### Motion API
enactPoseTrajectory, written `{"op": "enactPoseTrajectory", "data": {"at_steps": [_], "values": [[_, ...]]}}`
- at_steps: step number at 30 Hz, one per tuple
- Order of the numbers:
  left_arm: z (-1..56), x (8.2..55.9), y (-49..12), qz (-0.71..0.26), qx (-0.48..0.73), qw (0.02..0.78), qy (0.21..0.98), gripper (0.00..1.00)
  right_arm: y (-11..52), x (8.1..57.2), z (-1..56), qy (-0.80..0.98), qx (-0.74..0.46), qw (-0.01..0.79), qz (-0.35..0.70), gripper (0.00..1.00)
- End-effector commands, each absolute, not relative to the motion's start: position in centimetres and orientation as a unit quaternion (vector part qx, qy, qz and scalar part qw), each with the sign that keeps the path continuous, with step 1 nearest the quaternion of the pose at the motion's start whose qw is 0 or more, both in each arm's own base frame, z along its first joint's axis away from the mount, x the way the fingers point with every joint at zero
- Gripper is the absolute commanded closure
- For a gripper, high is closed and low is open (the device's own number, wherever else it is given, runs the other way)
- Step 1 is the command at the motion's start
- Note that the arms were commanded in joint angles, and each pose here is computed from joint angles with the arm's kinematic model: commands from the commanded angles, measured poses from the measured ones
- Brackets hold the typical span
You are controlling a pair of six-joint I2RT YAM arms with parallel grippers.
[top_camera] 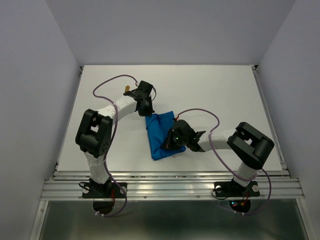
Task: Fold the napkin into a case and place the utensils inside
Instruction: Smooth out the 2/3-rectangle-folded napkin at the center of the board.
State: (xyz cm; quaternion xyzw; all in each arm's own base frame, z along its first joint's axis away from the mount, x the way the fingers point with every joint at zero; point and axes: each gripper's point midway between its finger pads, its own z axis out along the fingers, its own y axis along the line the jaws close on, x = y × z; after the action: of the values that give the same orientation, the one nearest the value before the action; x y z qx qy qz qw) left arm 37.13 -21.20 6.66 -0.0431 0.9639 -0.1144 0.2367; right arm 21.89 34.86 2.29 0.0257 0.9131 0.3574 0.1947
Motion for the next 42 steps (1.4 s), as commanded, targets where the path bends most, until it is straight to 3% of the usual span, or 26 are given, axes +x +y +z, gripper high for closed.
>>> {"op": "enactPoseTrajectory", "data": {"at_steps": [1, 16, 18, 21, 22, 23, 26, 29, 30, 33, 42], "values": [[8.2, 38.2, -22.6, -0.141, -0.028, 0.252, 0.957, 1.0, 35.2, 22.5, 3.0, 0.911, 0.018, 0.214, 0.353, 0.99], [5.5, 38.7, -24.6, -0.175, -0.022, 0.228, 0.958, 1.0, 35.0, 22.6, 3.3, 0.911, 0.018, 0.218, 0.349, 0.93], [5.3, 38.6, -24.7, -0.177, -0.02, 0.225, 0.958, 1.0, 34.9, 23.0, 4.0, 0.909, 0.015, 0.23, 0.347, 0.88], [4.8, 38.3, -24.7, -0.177, -0.02, 0.22, 0.959, 1.0, 33.6, 24.1, 4.5, 0.917, 0.01, 0.262, 0.302, 0.69], [4.8, 38.3, -24.8, -0.179, -0.019, 0.22, 0.959, 1.0, 33.6, 25.1, 6.2, 0.912, 0.01, 0.284, 0.297, 0.56], [4.8, 38.3, -24.8, -0.18, -0.018, 0.22, 0.959, 1.0, 32.9, 25.3, 6.5, 0.915, 0.009, 0.293, 0.278, 0.5], [5.1, 38.4, -25.0, -0.185, -0.02, 0.221, 0.957, 1.0, 30.8, 27.0, 9.2, 0.909, 0.009, 0.348, 0.229, 0.42], [5.7, 38.6, -25.1, -0.188, -0.022, 0.227, 0.955, 1.0, 29.5, 28.7, 11.0, 0.901, 0.003, 0.387, 0.197, 0.41], [5.7, 38.6, -25.1, -0.188, -0.022, 0.228, 0.955, 1.0, 29.0, 29.2, 11.1, 0.902, 0.009, 0.389, 0.19, 0.45], [5.9, 38.7, -25.2, -0.19, -0.023, 0.228, 0.954, 1.0, 27.1, 30.4, 10.0, 0.909, 0.025, 0.377, 0.173, 0.49], [6.4, 38.3, -25.5, -0.195, -0.02, 0.229, 0.954, 1.0, 24.3, 31.8, 6.7, 0.929, 0.014, 0.34, 0.147, 0.48]]}}
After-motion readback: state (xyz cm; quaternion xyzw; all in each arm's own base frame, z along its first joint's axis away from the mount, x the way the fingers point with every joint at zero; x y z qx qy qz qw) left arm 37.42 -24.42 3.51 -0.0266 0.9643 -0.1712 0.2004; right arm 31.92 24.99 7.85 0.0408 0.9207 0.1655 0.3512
